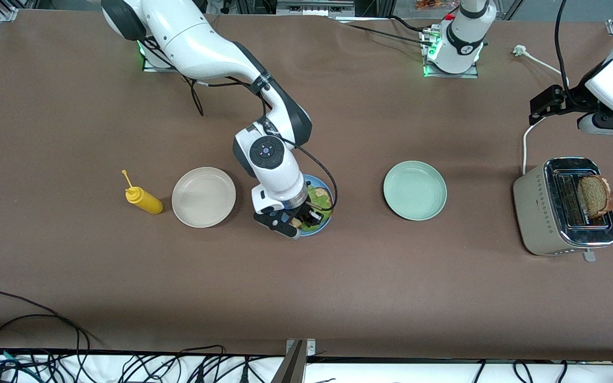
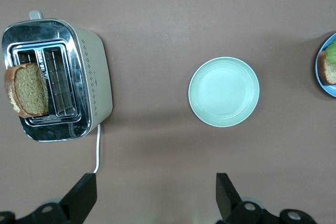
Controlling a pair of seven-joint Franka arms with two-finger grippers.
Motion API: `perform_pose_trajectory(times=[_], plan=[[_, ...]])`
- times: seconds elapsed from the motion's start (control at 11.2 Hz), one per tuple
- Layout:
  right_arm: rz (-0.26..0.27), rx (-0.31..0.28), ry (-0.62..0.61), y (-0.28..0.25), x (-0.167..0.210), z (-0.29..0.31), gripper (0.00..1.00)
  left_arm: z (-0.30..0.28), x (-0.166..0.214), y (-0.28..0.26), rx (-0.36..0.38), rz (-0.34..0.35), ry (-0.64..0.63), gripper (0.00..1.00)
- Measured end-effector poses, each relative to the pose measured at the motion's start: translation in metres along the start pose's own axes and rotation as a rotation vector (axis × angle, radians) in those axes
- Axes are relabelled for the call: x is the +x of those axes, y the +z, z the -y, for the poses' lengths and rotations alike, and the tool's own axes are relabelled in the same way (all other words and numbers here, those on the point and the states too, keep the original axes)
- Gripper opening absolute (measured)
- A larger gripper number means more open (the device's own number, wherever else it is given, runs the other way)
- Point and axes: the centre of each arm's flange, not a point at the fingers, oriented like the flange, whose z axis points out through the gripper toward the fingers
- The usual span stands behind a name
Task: Make sandwich in blue plate with both arms
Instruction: 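Lower the lettuce onto the bread and open the right gripper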
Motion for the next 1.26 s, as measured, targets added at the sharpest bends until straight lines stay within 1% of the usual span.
perform_pose_trajectory(times=[0.27, 0.36, 0.45, 0.54, 0.63, 0.81, 0.9, 1.08, 1.26], plan=[[-0.001, -0.003, -0.013, 0.001, 0.000, -0.001, 0.55, 0.000, 0.000, 0.000, 0.000, 0.000, 0.000, 1.00], [-0.009, -0.006, -0.046, 0.001, 0.000, -0.001, 0.67, 0.000, 0.000, 0.000, 0.000, 0.000, 0.000, 1.00], [-0.013, -0.008, -0.072, 0.000, 0.000, -0.001, 0.80, 0.000, 0.000, 0.000, 0.000, 0.000, 0.000, 1.00], [-0.016, -0.007, -0.094, -0.002, 0.001, 0.000, 0.91, 0.000, 0.000, 0.000, 0.000, 0.000, 0.000, 1.00], [-0.019, -0.003, -0.113, -0.006, 0.001, 0.001, 1.00, 0.000, 0.000, 0.000, 0.000, 0.000, 0.000, 1.00], [-0.021, -0.012, -0.159, -0.015, 0.006, 0.001, 1.00, 0.000, 0.000, 0.000, 0.000, 0.000, 0.000, 1.00], [-0.015, -0.033, -0.195, -0.019, 0.010, -0.002, 1.00, 0.000, 0.000, 0.000, 0.000, 0.000, 0.000, 1.00], [0.008, -0.082, -0.281, -0.038, 0.023, -0.009, 1.00, 0.000, 0.000, 0.000, 0.000, 0.000, 0.000, 1.00], [0.054, -0.153, -0.391, -0.076, 0.048, -0.024, 1.00, 0.000, 0.000, 0.000, 0.000, -0.001, 0.000, 1.00]])
